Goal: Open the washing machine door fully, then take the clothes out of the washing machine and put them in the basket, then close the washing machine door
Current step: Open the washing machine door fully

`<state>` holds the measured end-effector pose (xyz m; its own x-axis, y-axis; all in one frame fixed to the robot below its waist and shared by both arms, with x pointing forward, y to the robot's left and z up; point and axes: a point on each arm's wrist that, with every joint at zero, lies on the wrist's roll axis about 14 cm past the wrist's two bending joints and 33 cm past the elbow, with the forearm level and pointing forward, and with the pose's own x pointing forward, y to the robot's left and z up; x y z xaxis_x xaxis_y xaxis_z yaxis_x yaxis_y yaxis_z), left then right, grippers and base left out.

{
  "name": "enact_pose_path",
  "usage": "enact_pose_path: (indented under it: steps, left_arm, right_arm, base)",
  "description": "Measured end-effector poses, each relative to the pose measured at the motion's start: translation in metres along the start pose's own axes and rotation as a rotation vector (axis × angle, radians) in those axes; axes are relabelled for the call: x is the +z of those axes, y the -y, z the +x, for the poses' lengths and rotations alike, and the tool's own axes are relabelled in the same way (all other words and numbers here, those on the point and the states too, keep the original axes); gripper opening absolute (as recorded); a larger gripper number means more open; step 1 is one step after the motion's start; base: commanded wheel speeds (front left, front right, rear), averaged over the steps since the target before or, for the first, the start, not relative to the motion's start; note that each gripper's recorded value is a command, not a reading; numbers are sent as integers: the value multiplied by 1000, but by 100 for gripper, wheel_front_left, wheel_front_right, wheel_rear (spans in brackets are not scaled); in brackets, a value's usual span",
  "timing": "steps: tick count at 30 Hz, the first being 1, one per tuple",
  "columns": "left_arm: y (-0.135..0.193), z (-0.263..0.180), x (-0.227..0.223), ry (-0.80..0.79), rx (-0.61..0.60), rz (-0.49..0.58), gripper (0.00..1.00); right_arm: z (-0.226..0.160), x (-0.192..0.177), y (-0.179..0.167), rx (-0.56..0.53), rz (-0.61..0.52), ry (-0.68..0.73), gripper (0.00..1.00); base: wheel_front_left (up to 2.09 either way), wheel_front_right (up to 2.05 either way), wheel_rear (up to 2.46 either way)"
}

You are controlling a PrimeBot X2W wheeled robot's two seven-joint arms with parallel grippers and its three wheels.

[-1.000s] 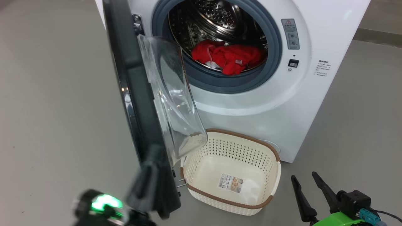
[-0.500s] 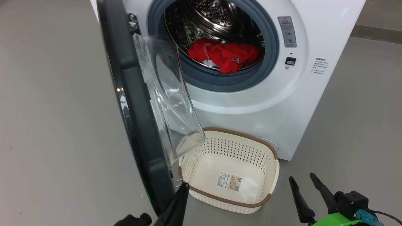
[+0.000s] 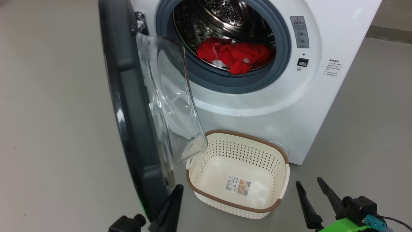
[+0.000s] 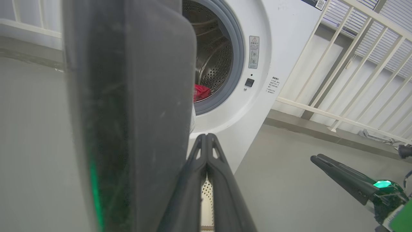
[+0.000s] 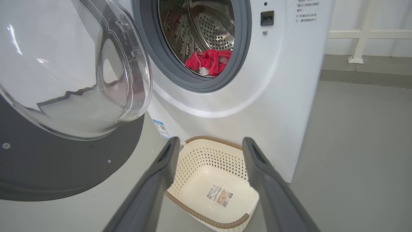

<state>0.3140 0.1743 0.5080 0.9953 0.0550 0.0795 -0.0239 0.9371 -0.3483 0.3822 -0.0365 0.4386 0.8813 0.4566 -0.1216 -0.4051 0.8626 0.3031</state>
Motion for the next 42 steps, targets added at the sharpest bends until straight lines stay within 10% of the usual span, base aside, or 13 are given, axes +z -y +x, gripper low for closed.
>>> enact_pose_path:
  steps: [42]
  left_arm:
    - [-203,-29,70,109,593,220,0]
  right_arm:
    - [15,-17,2,11,21,-44,100]
  base:
    - [0,0,0]
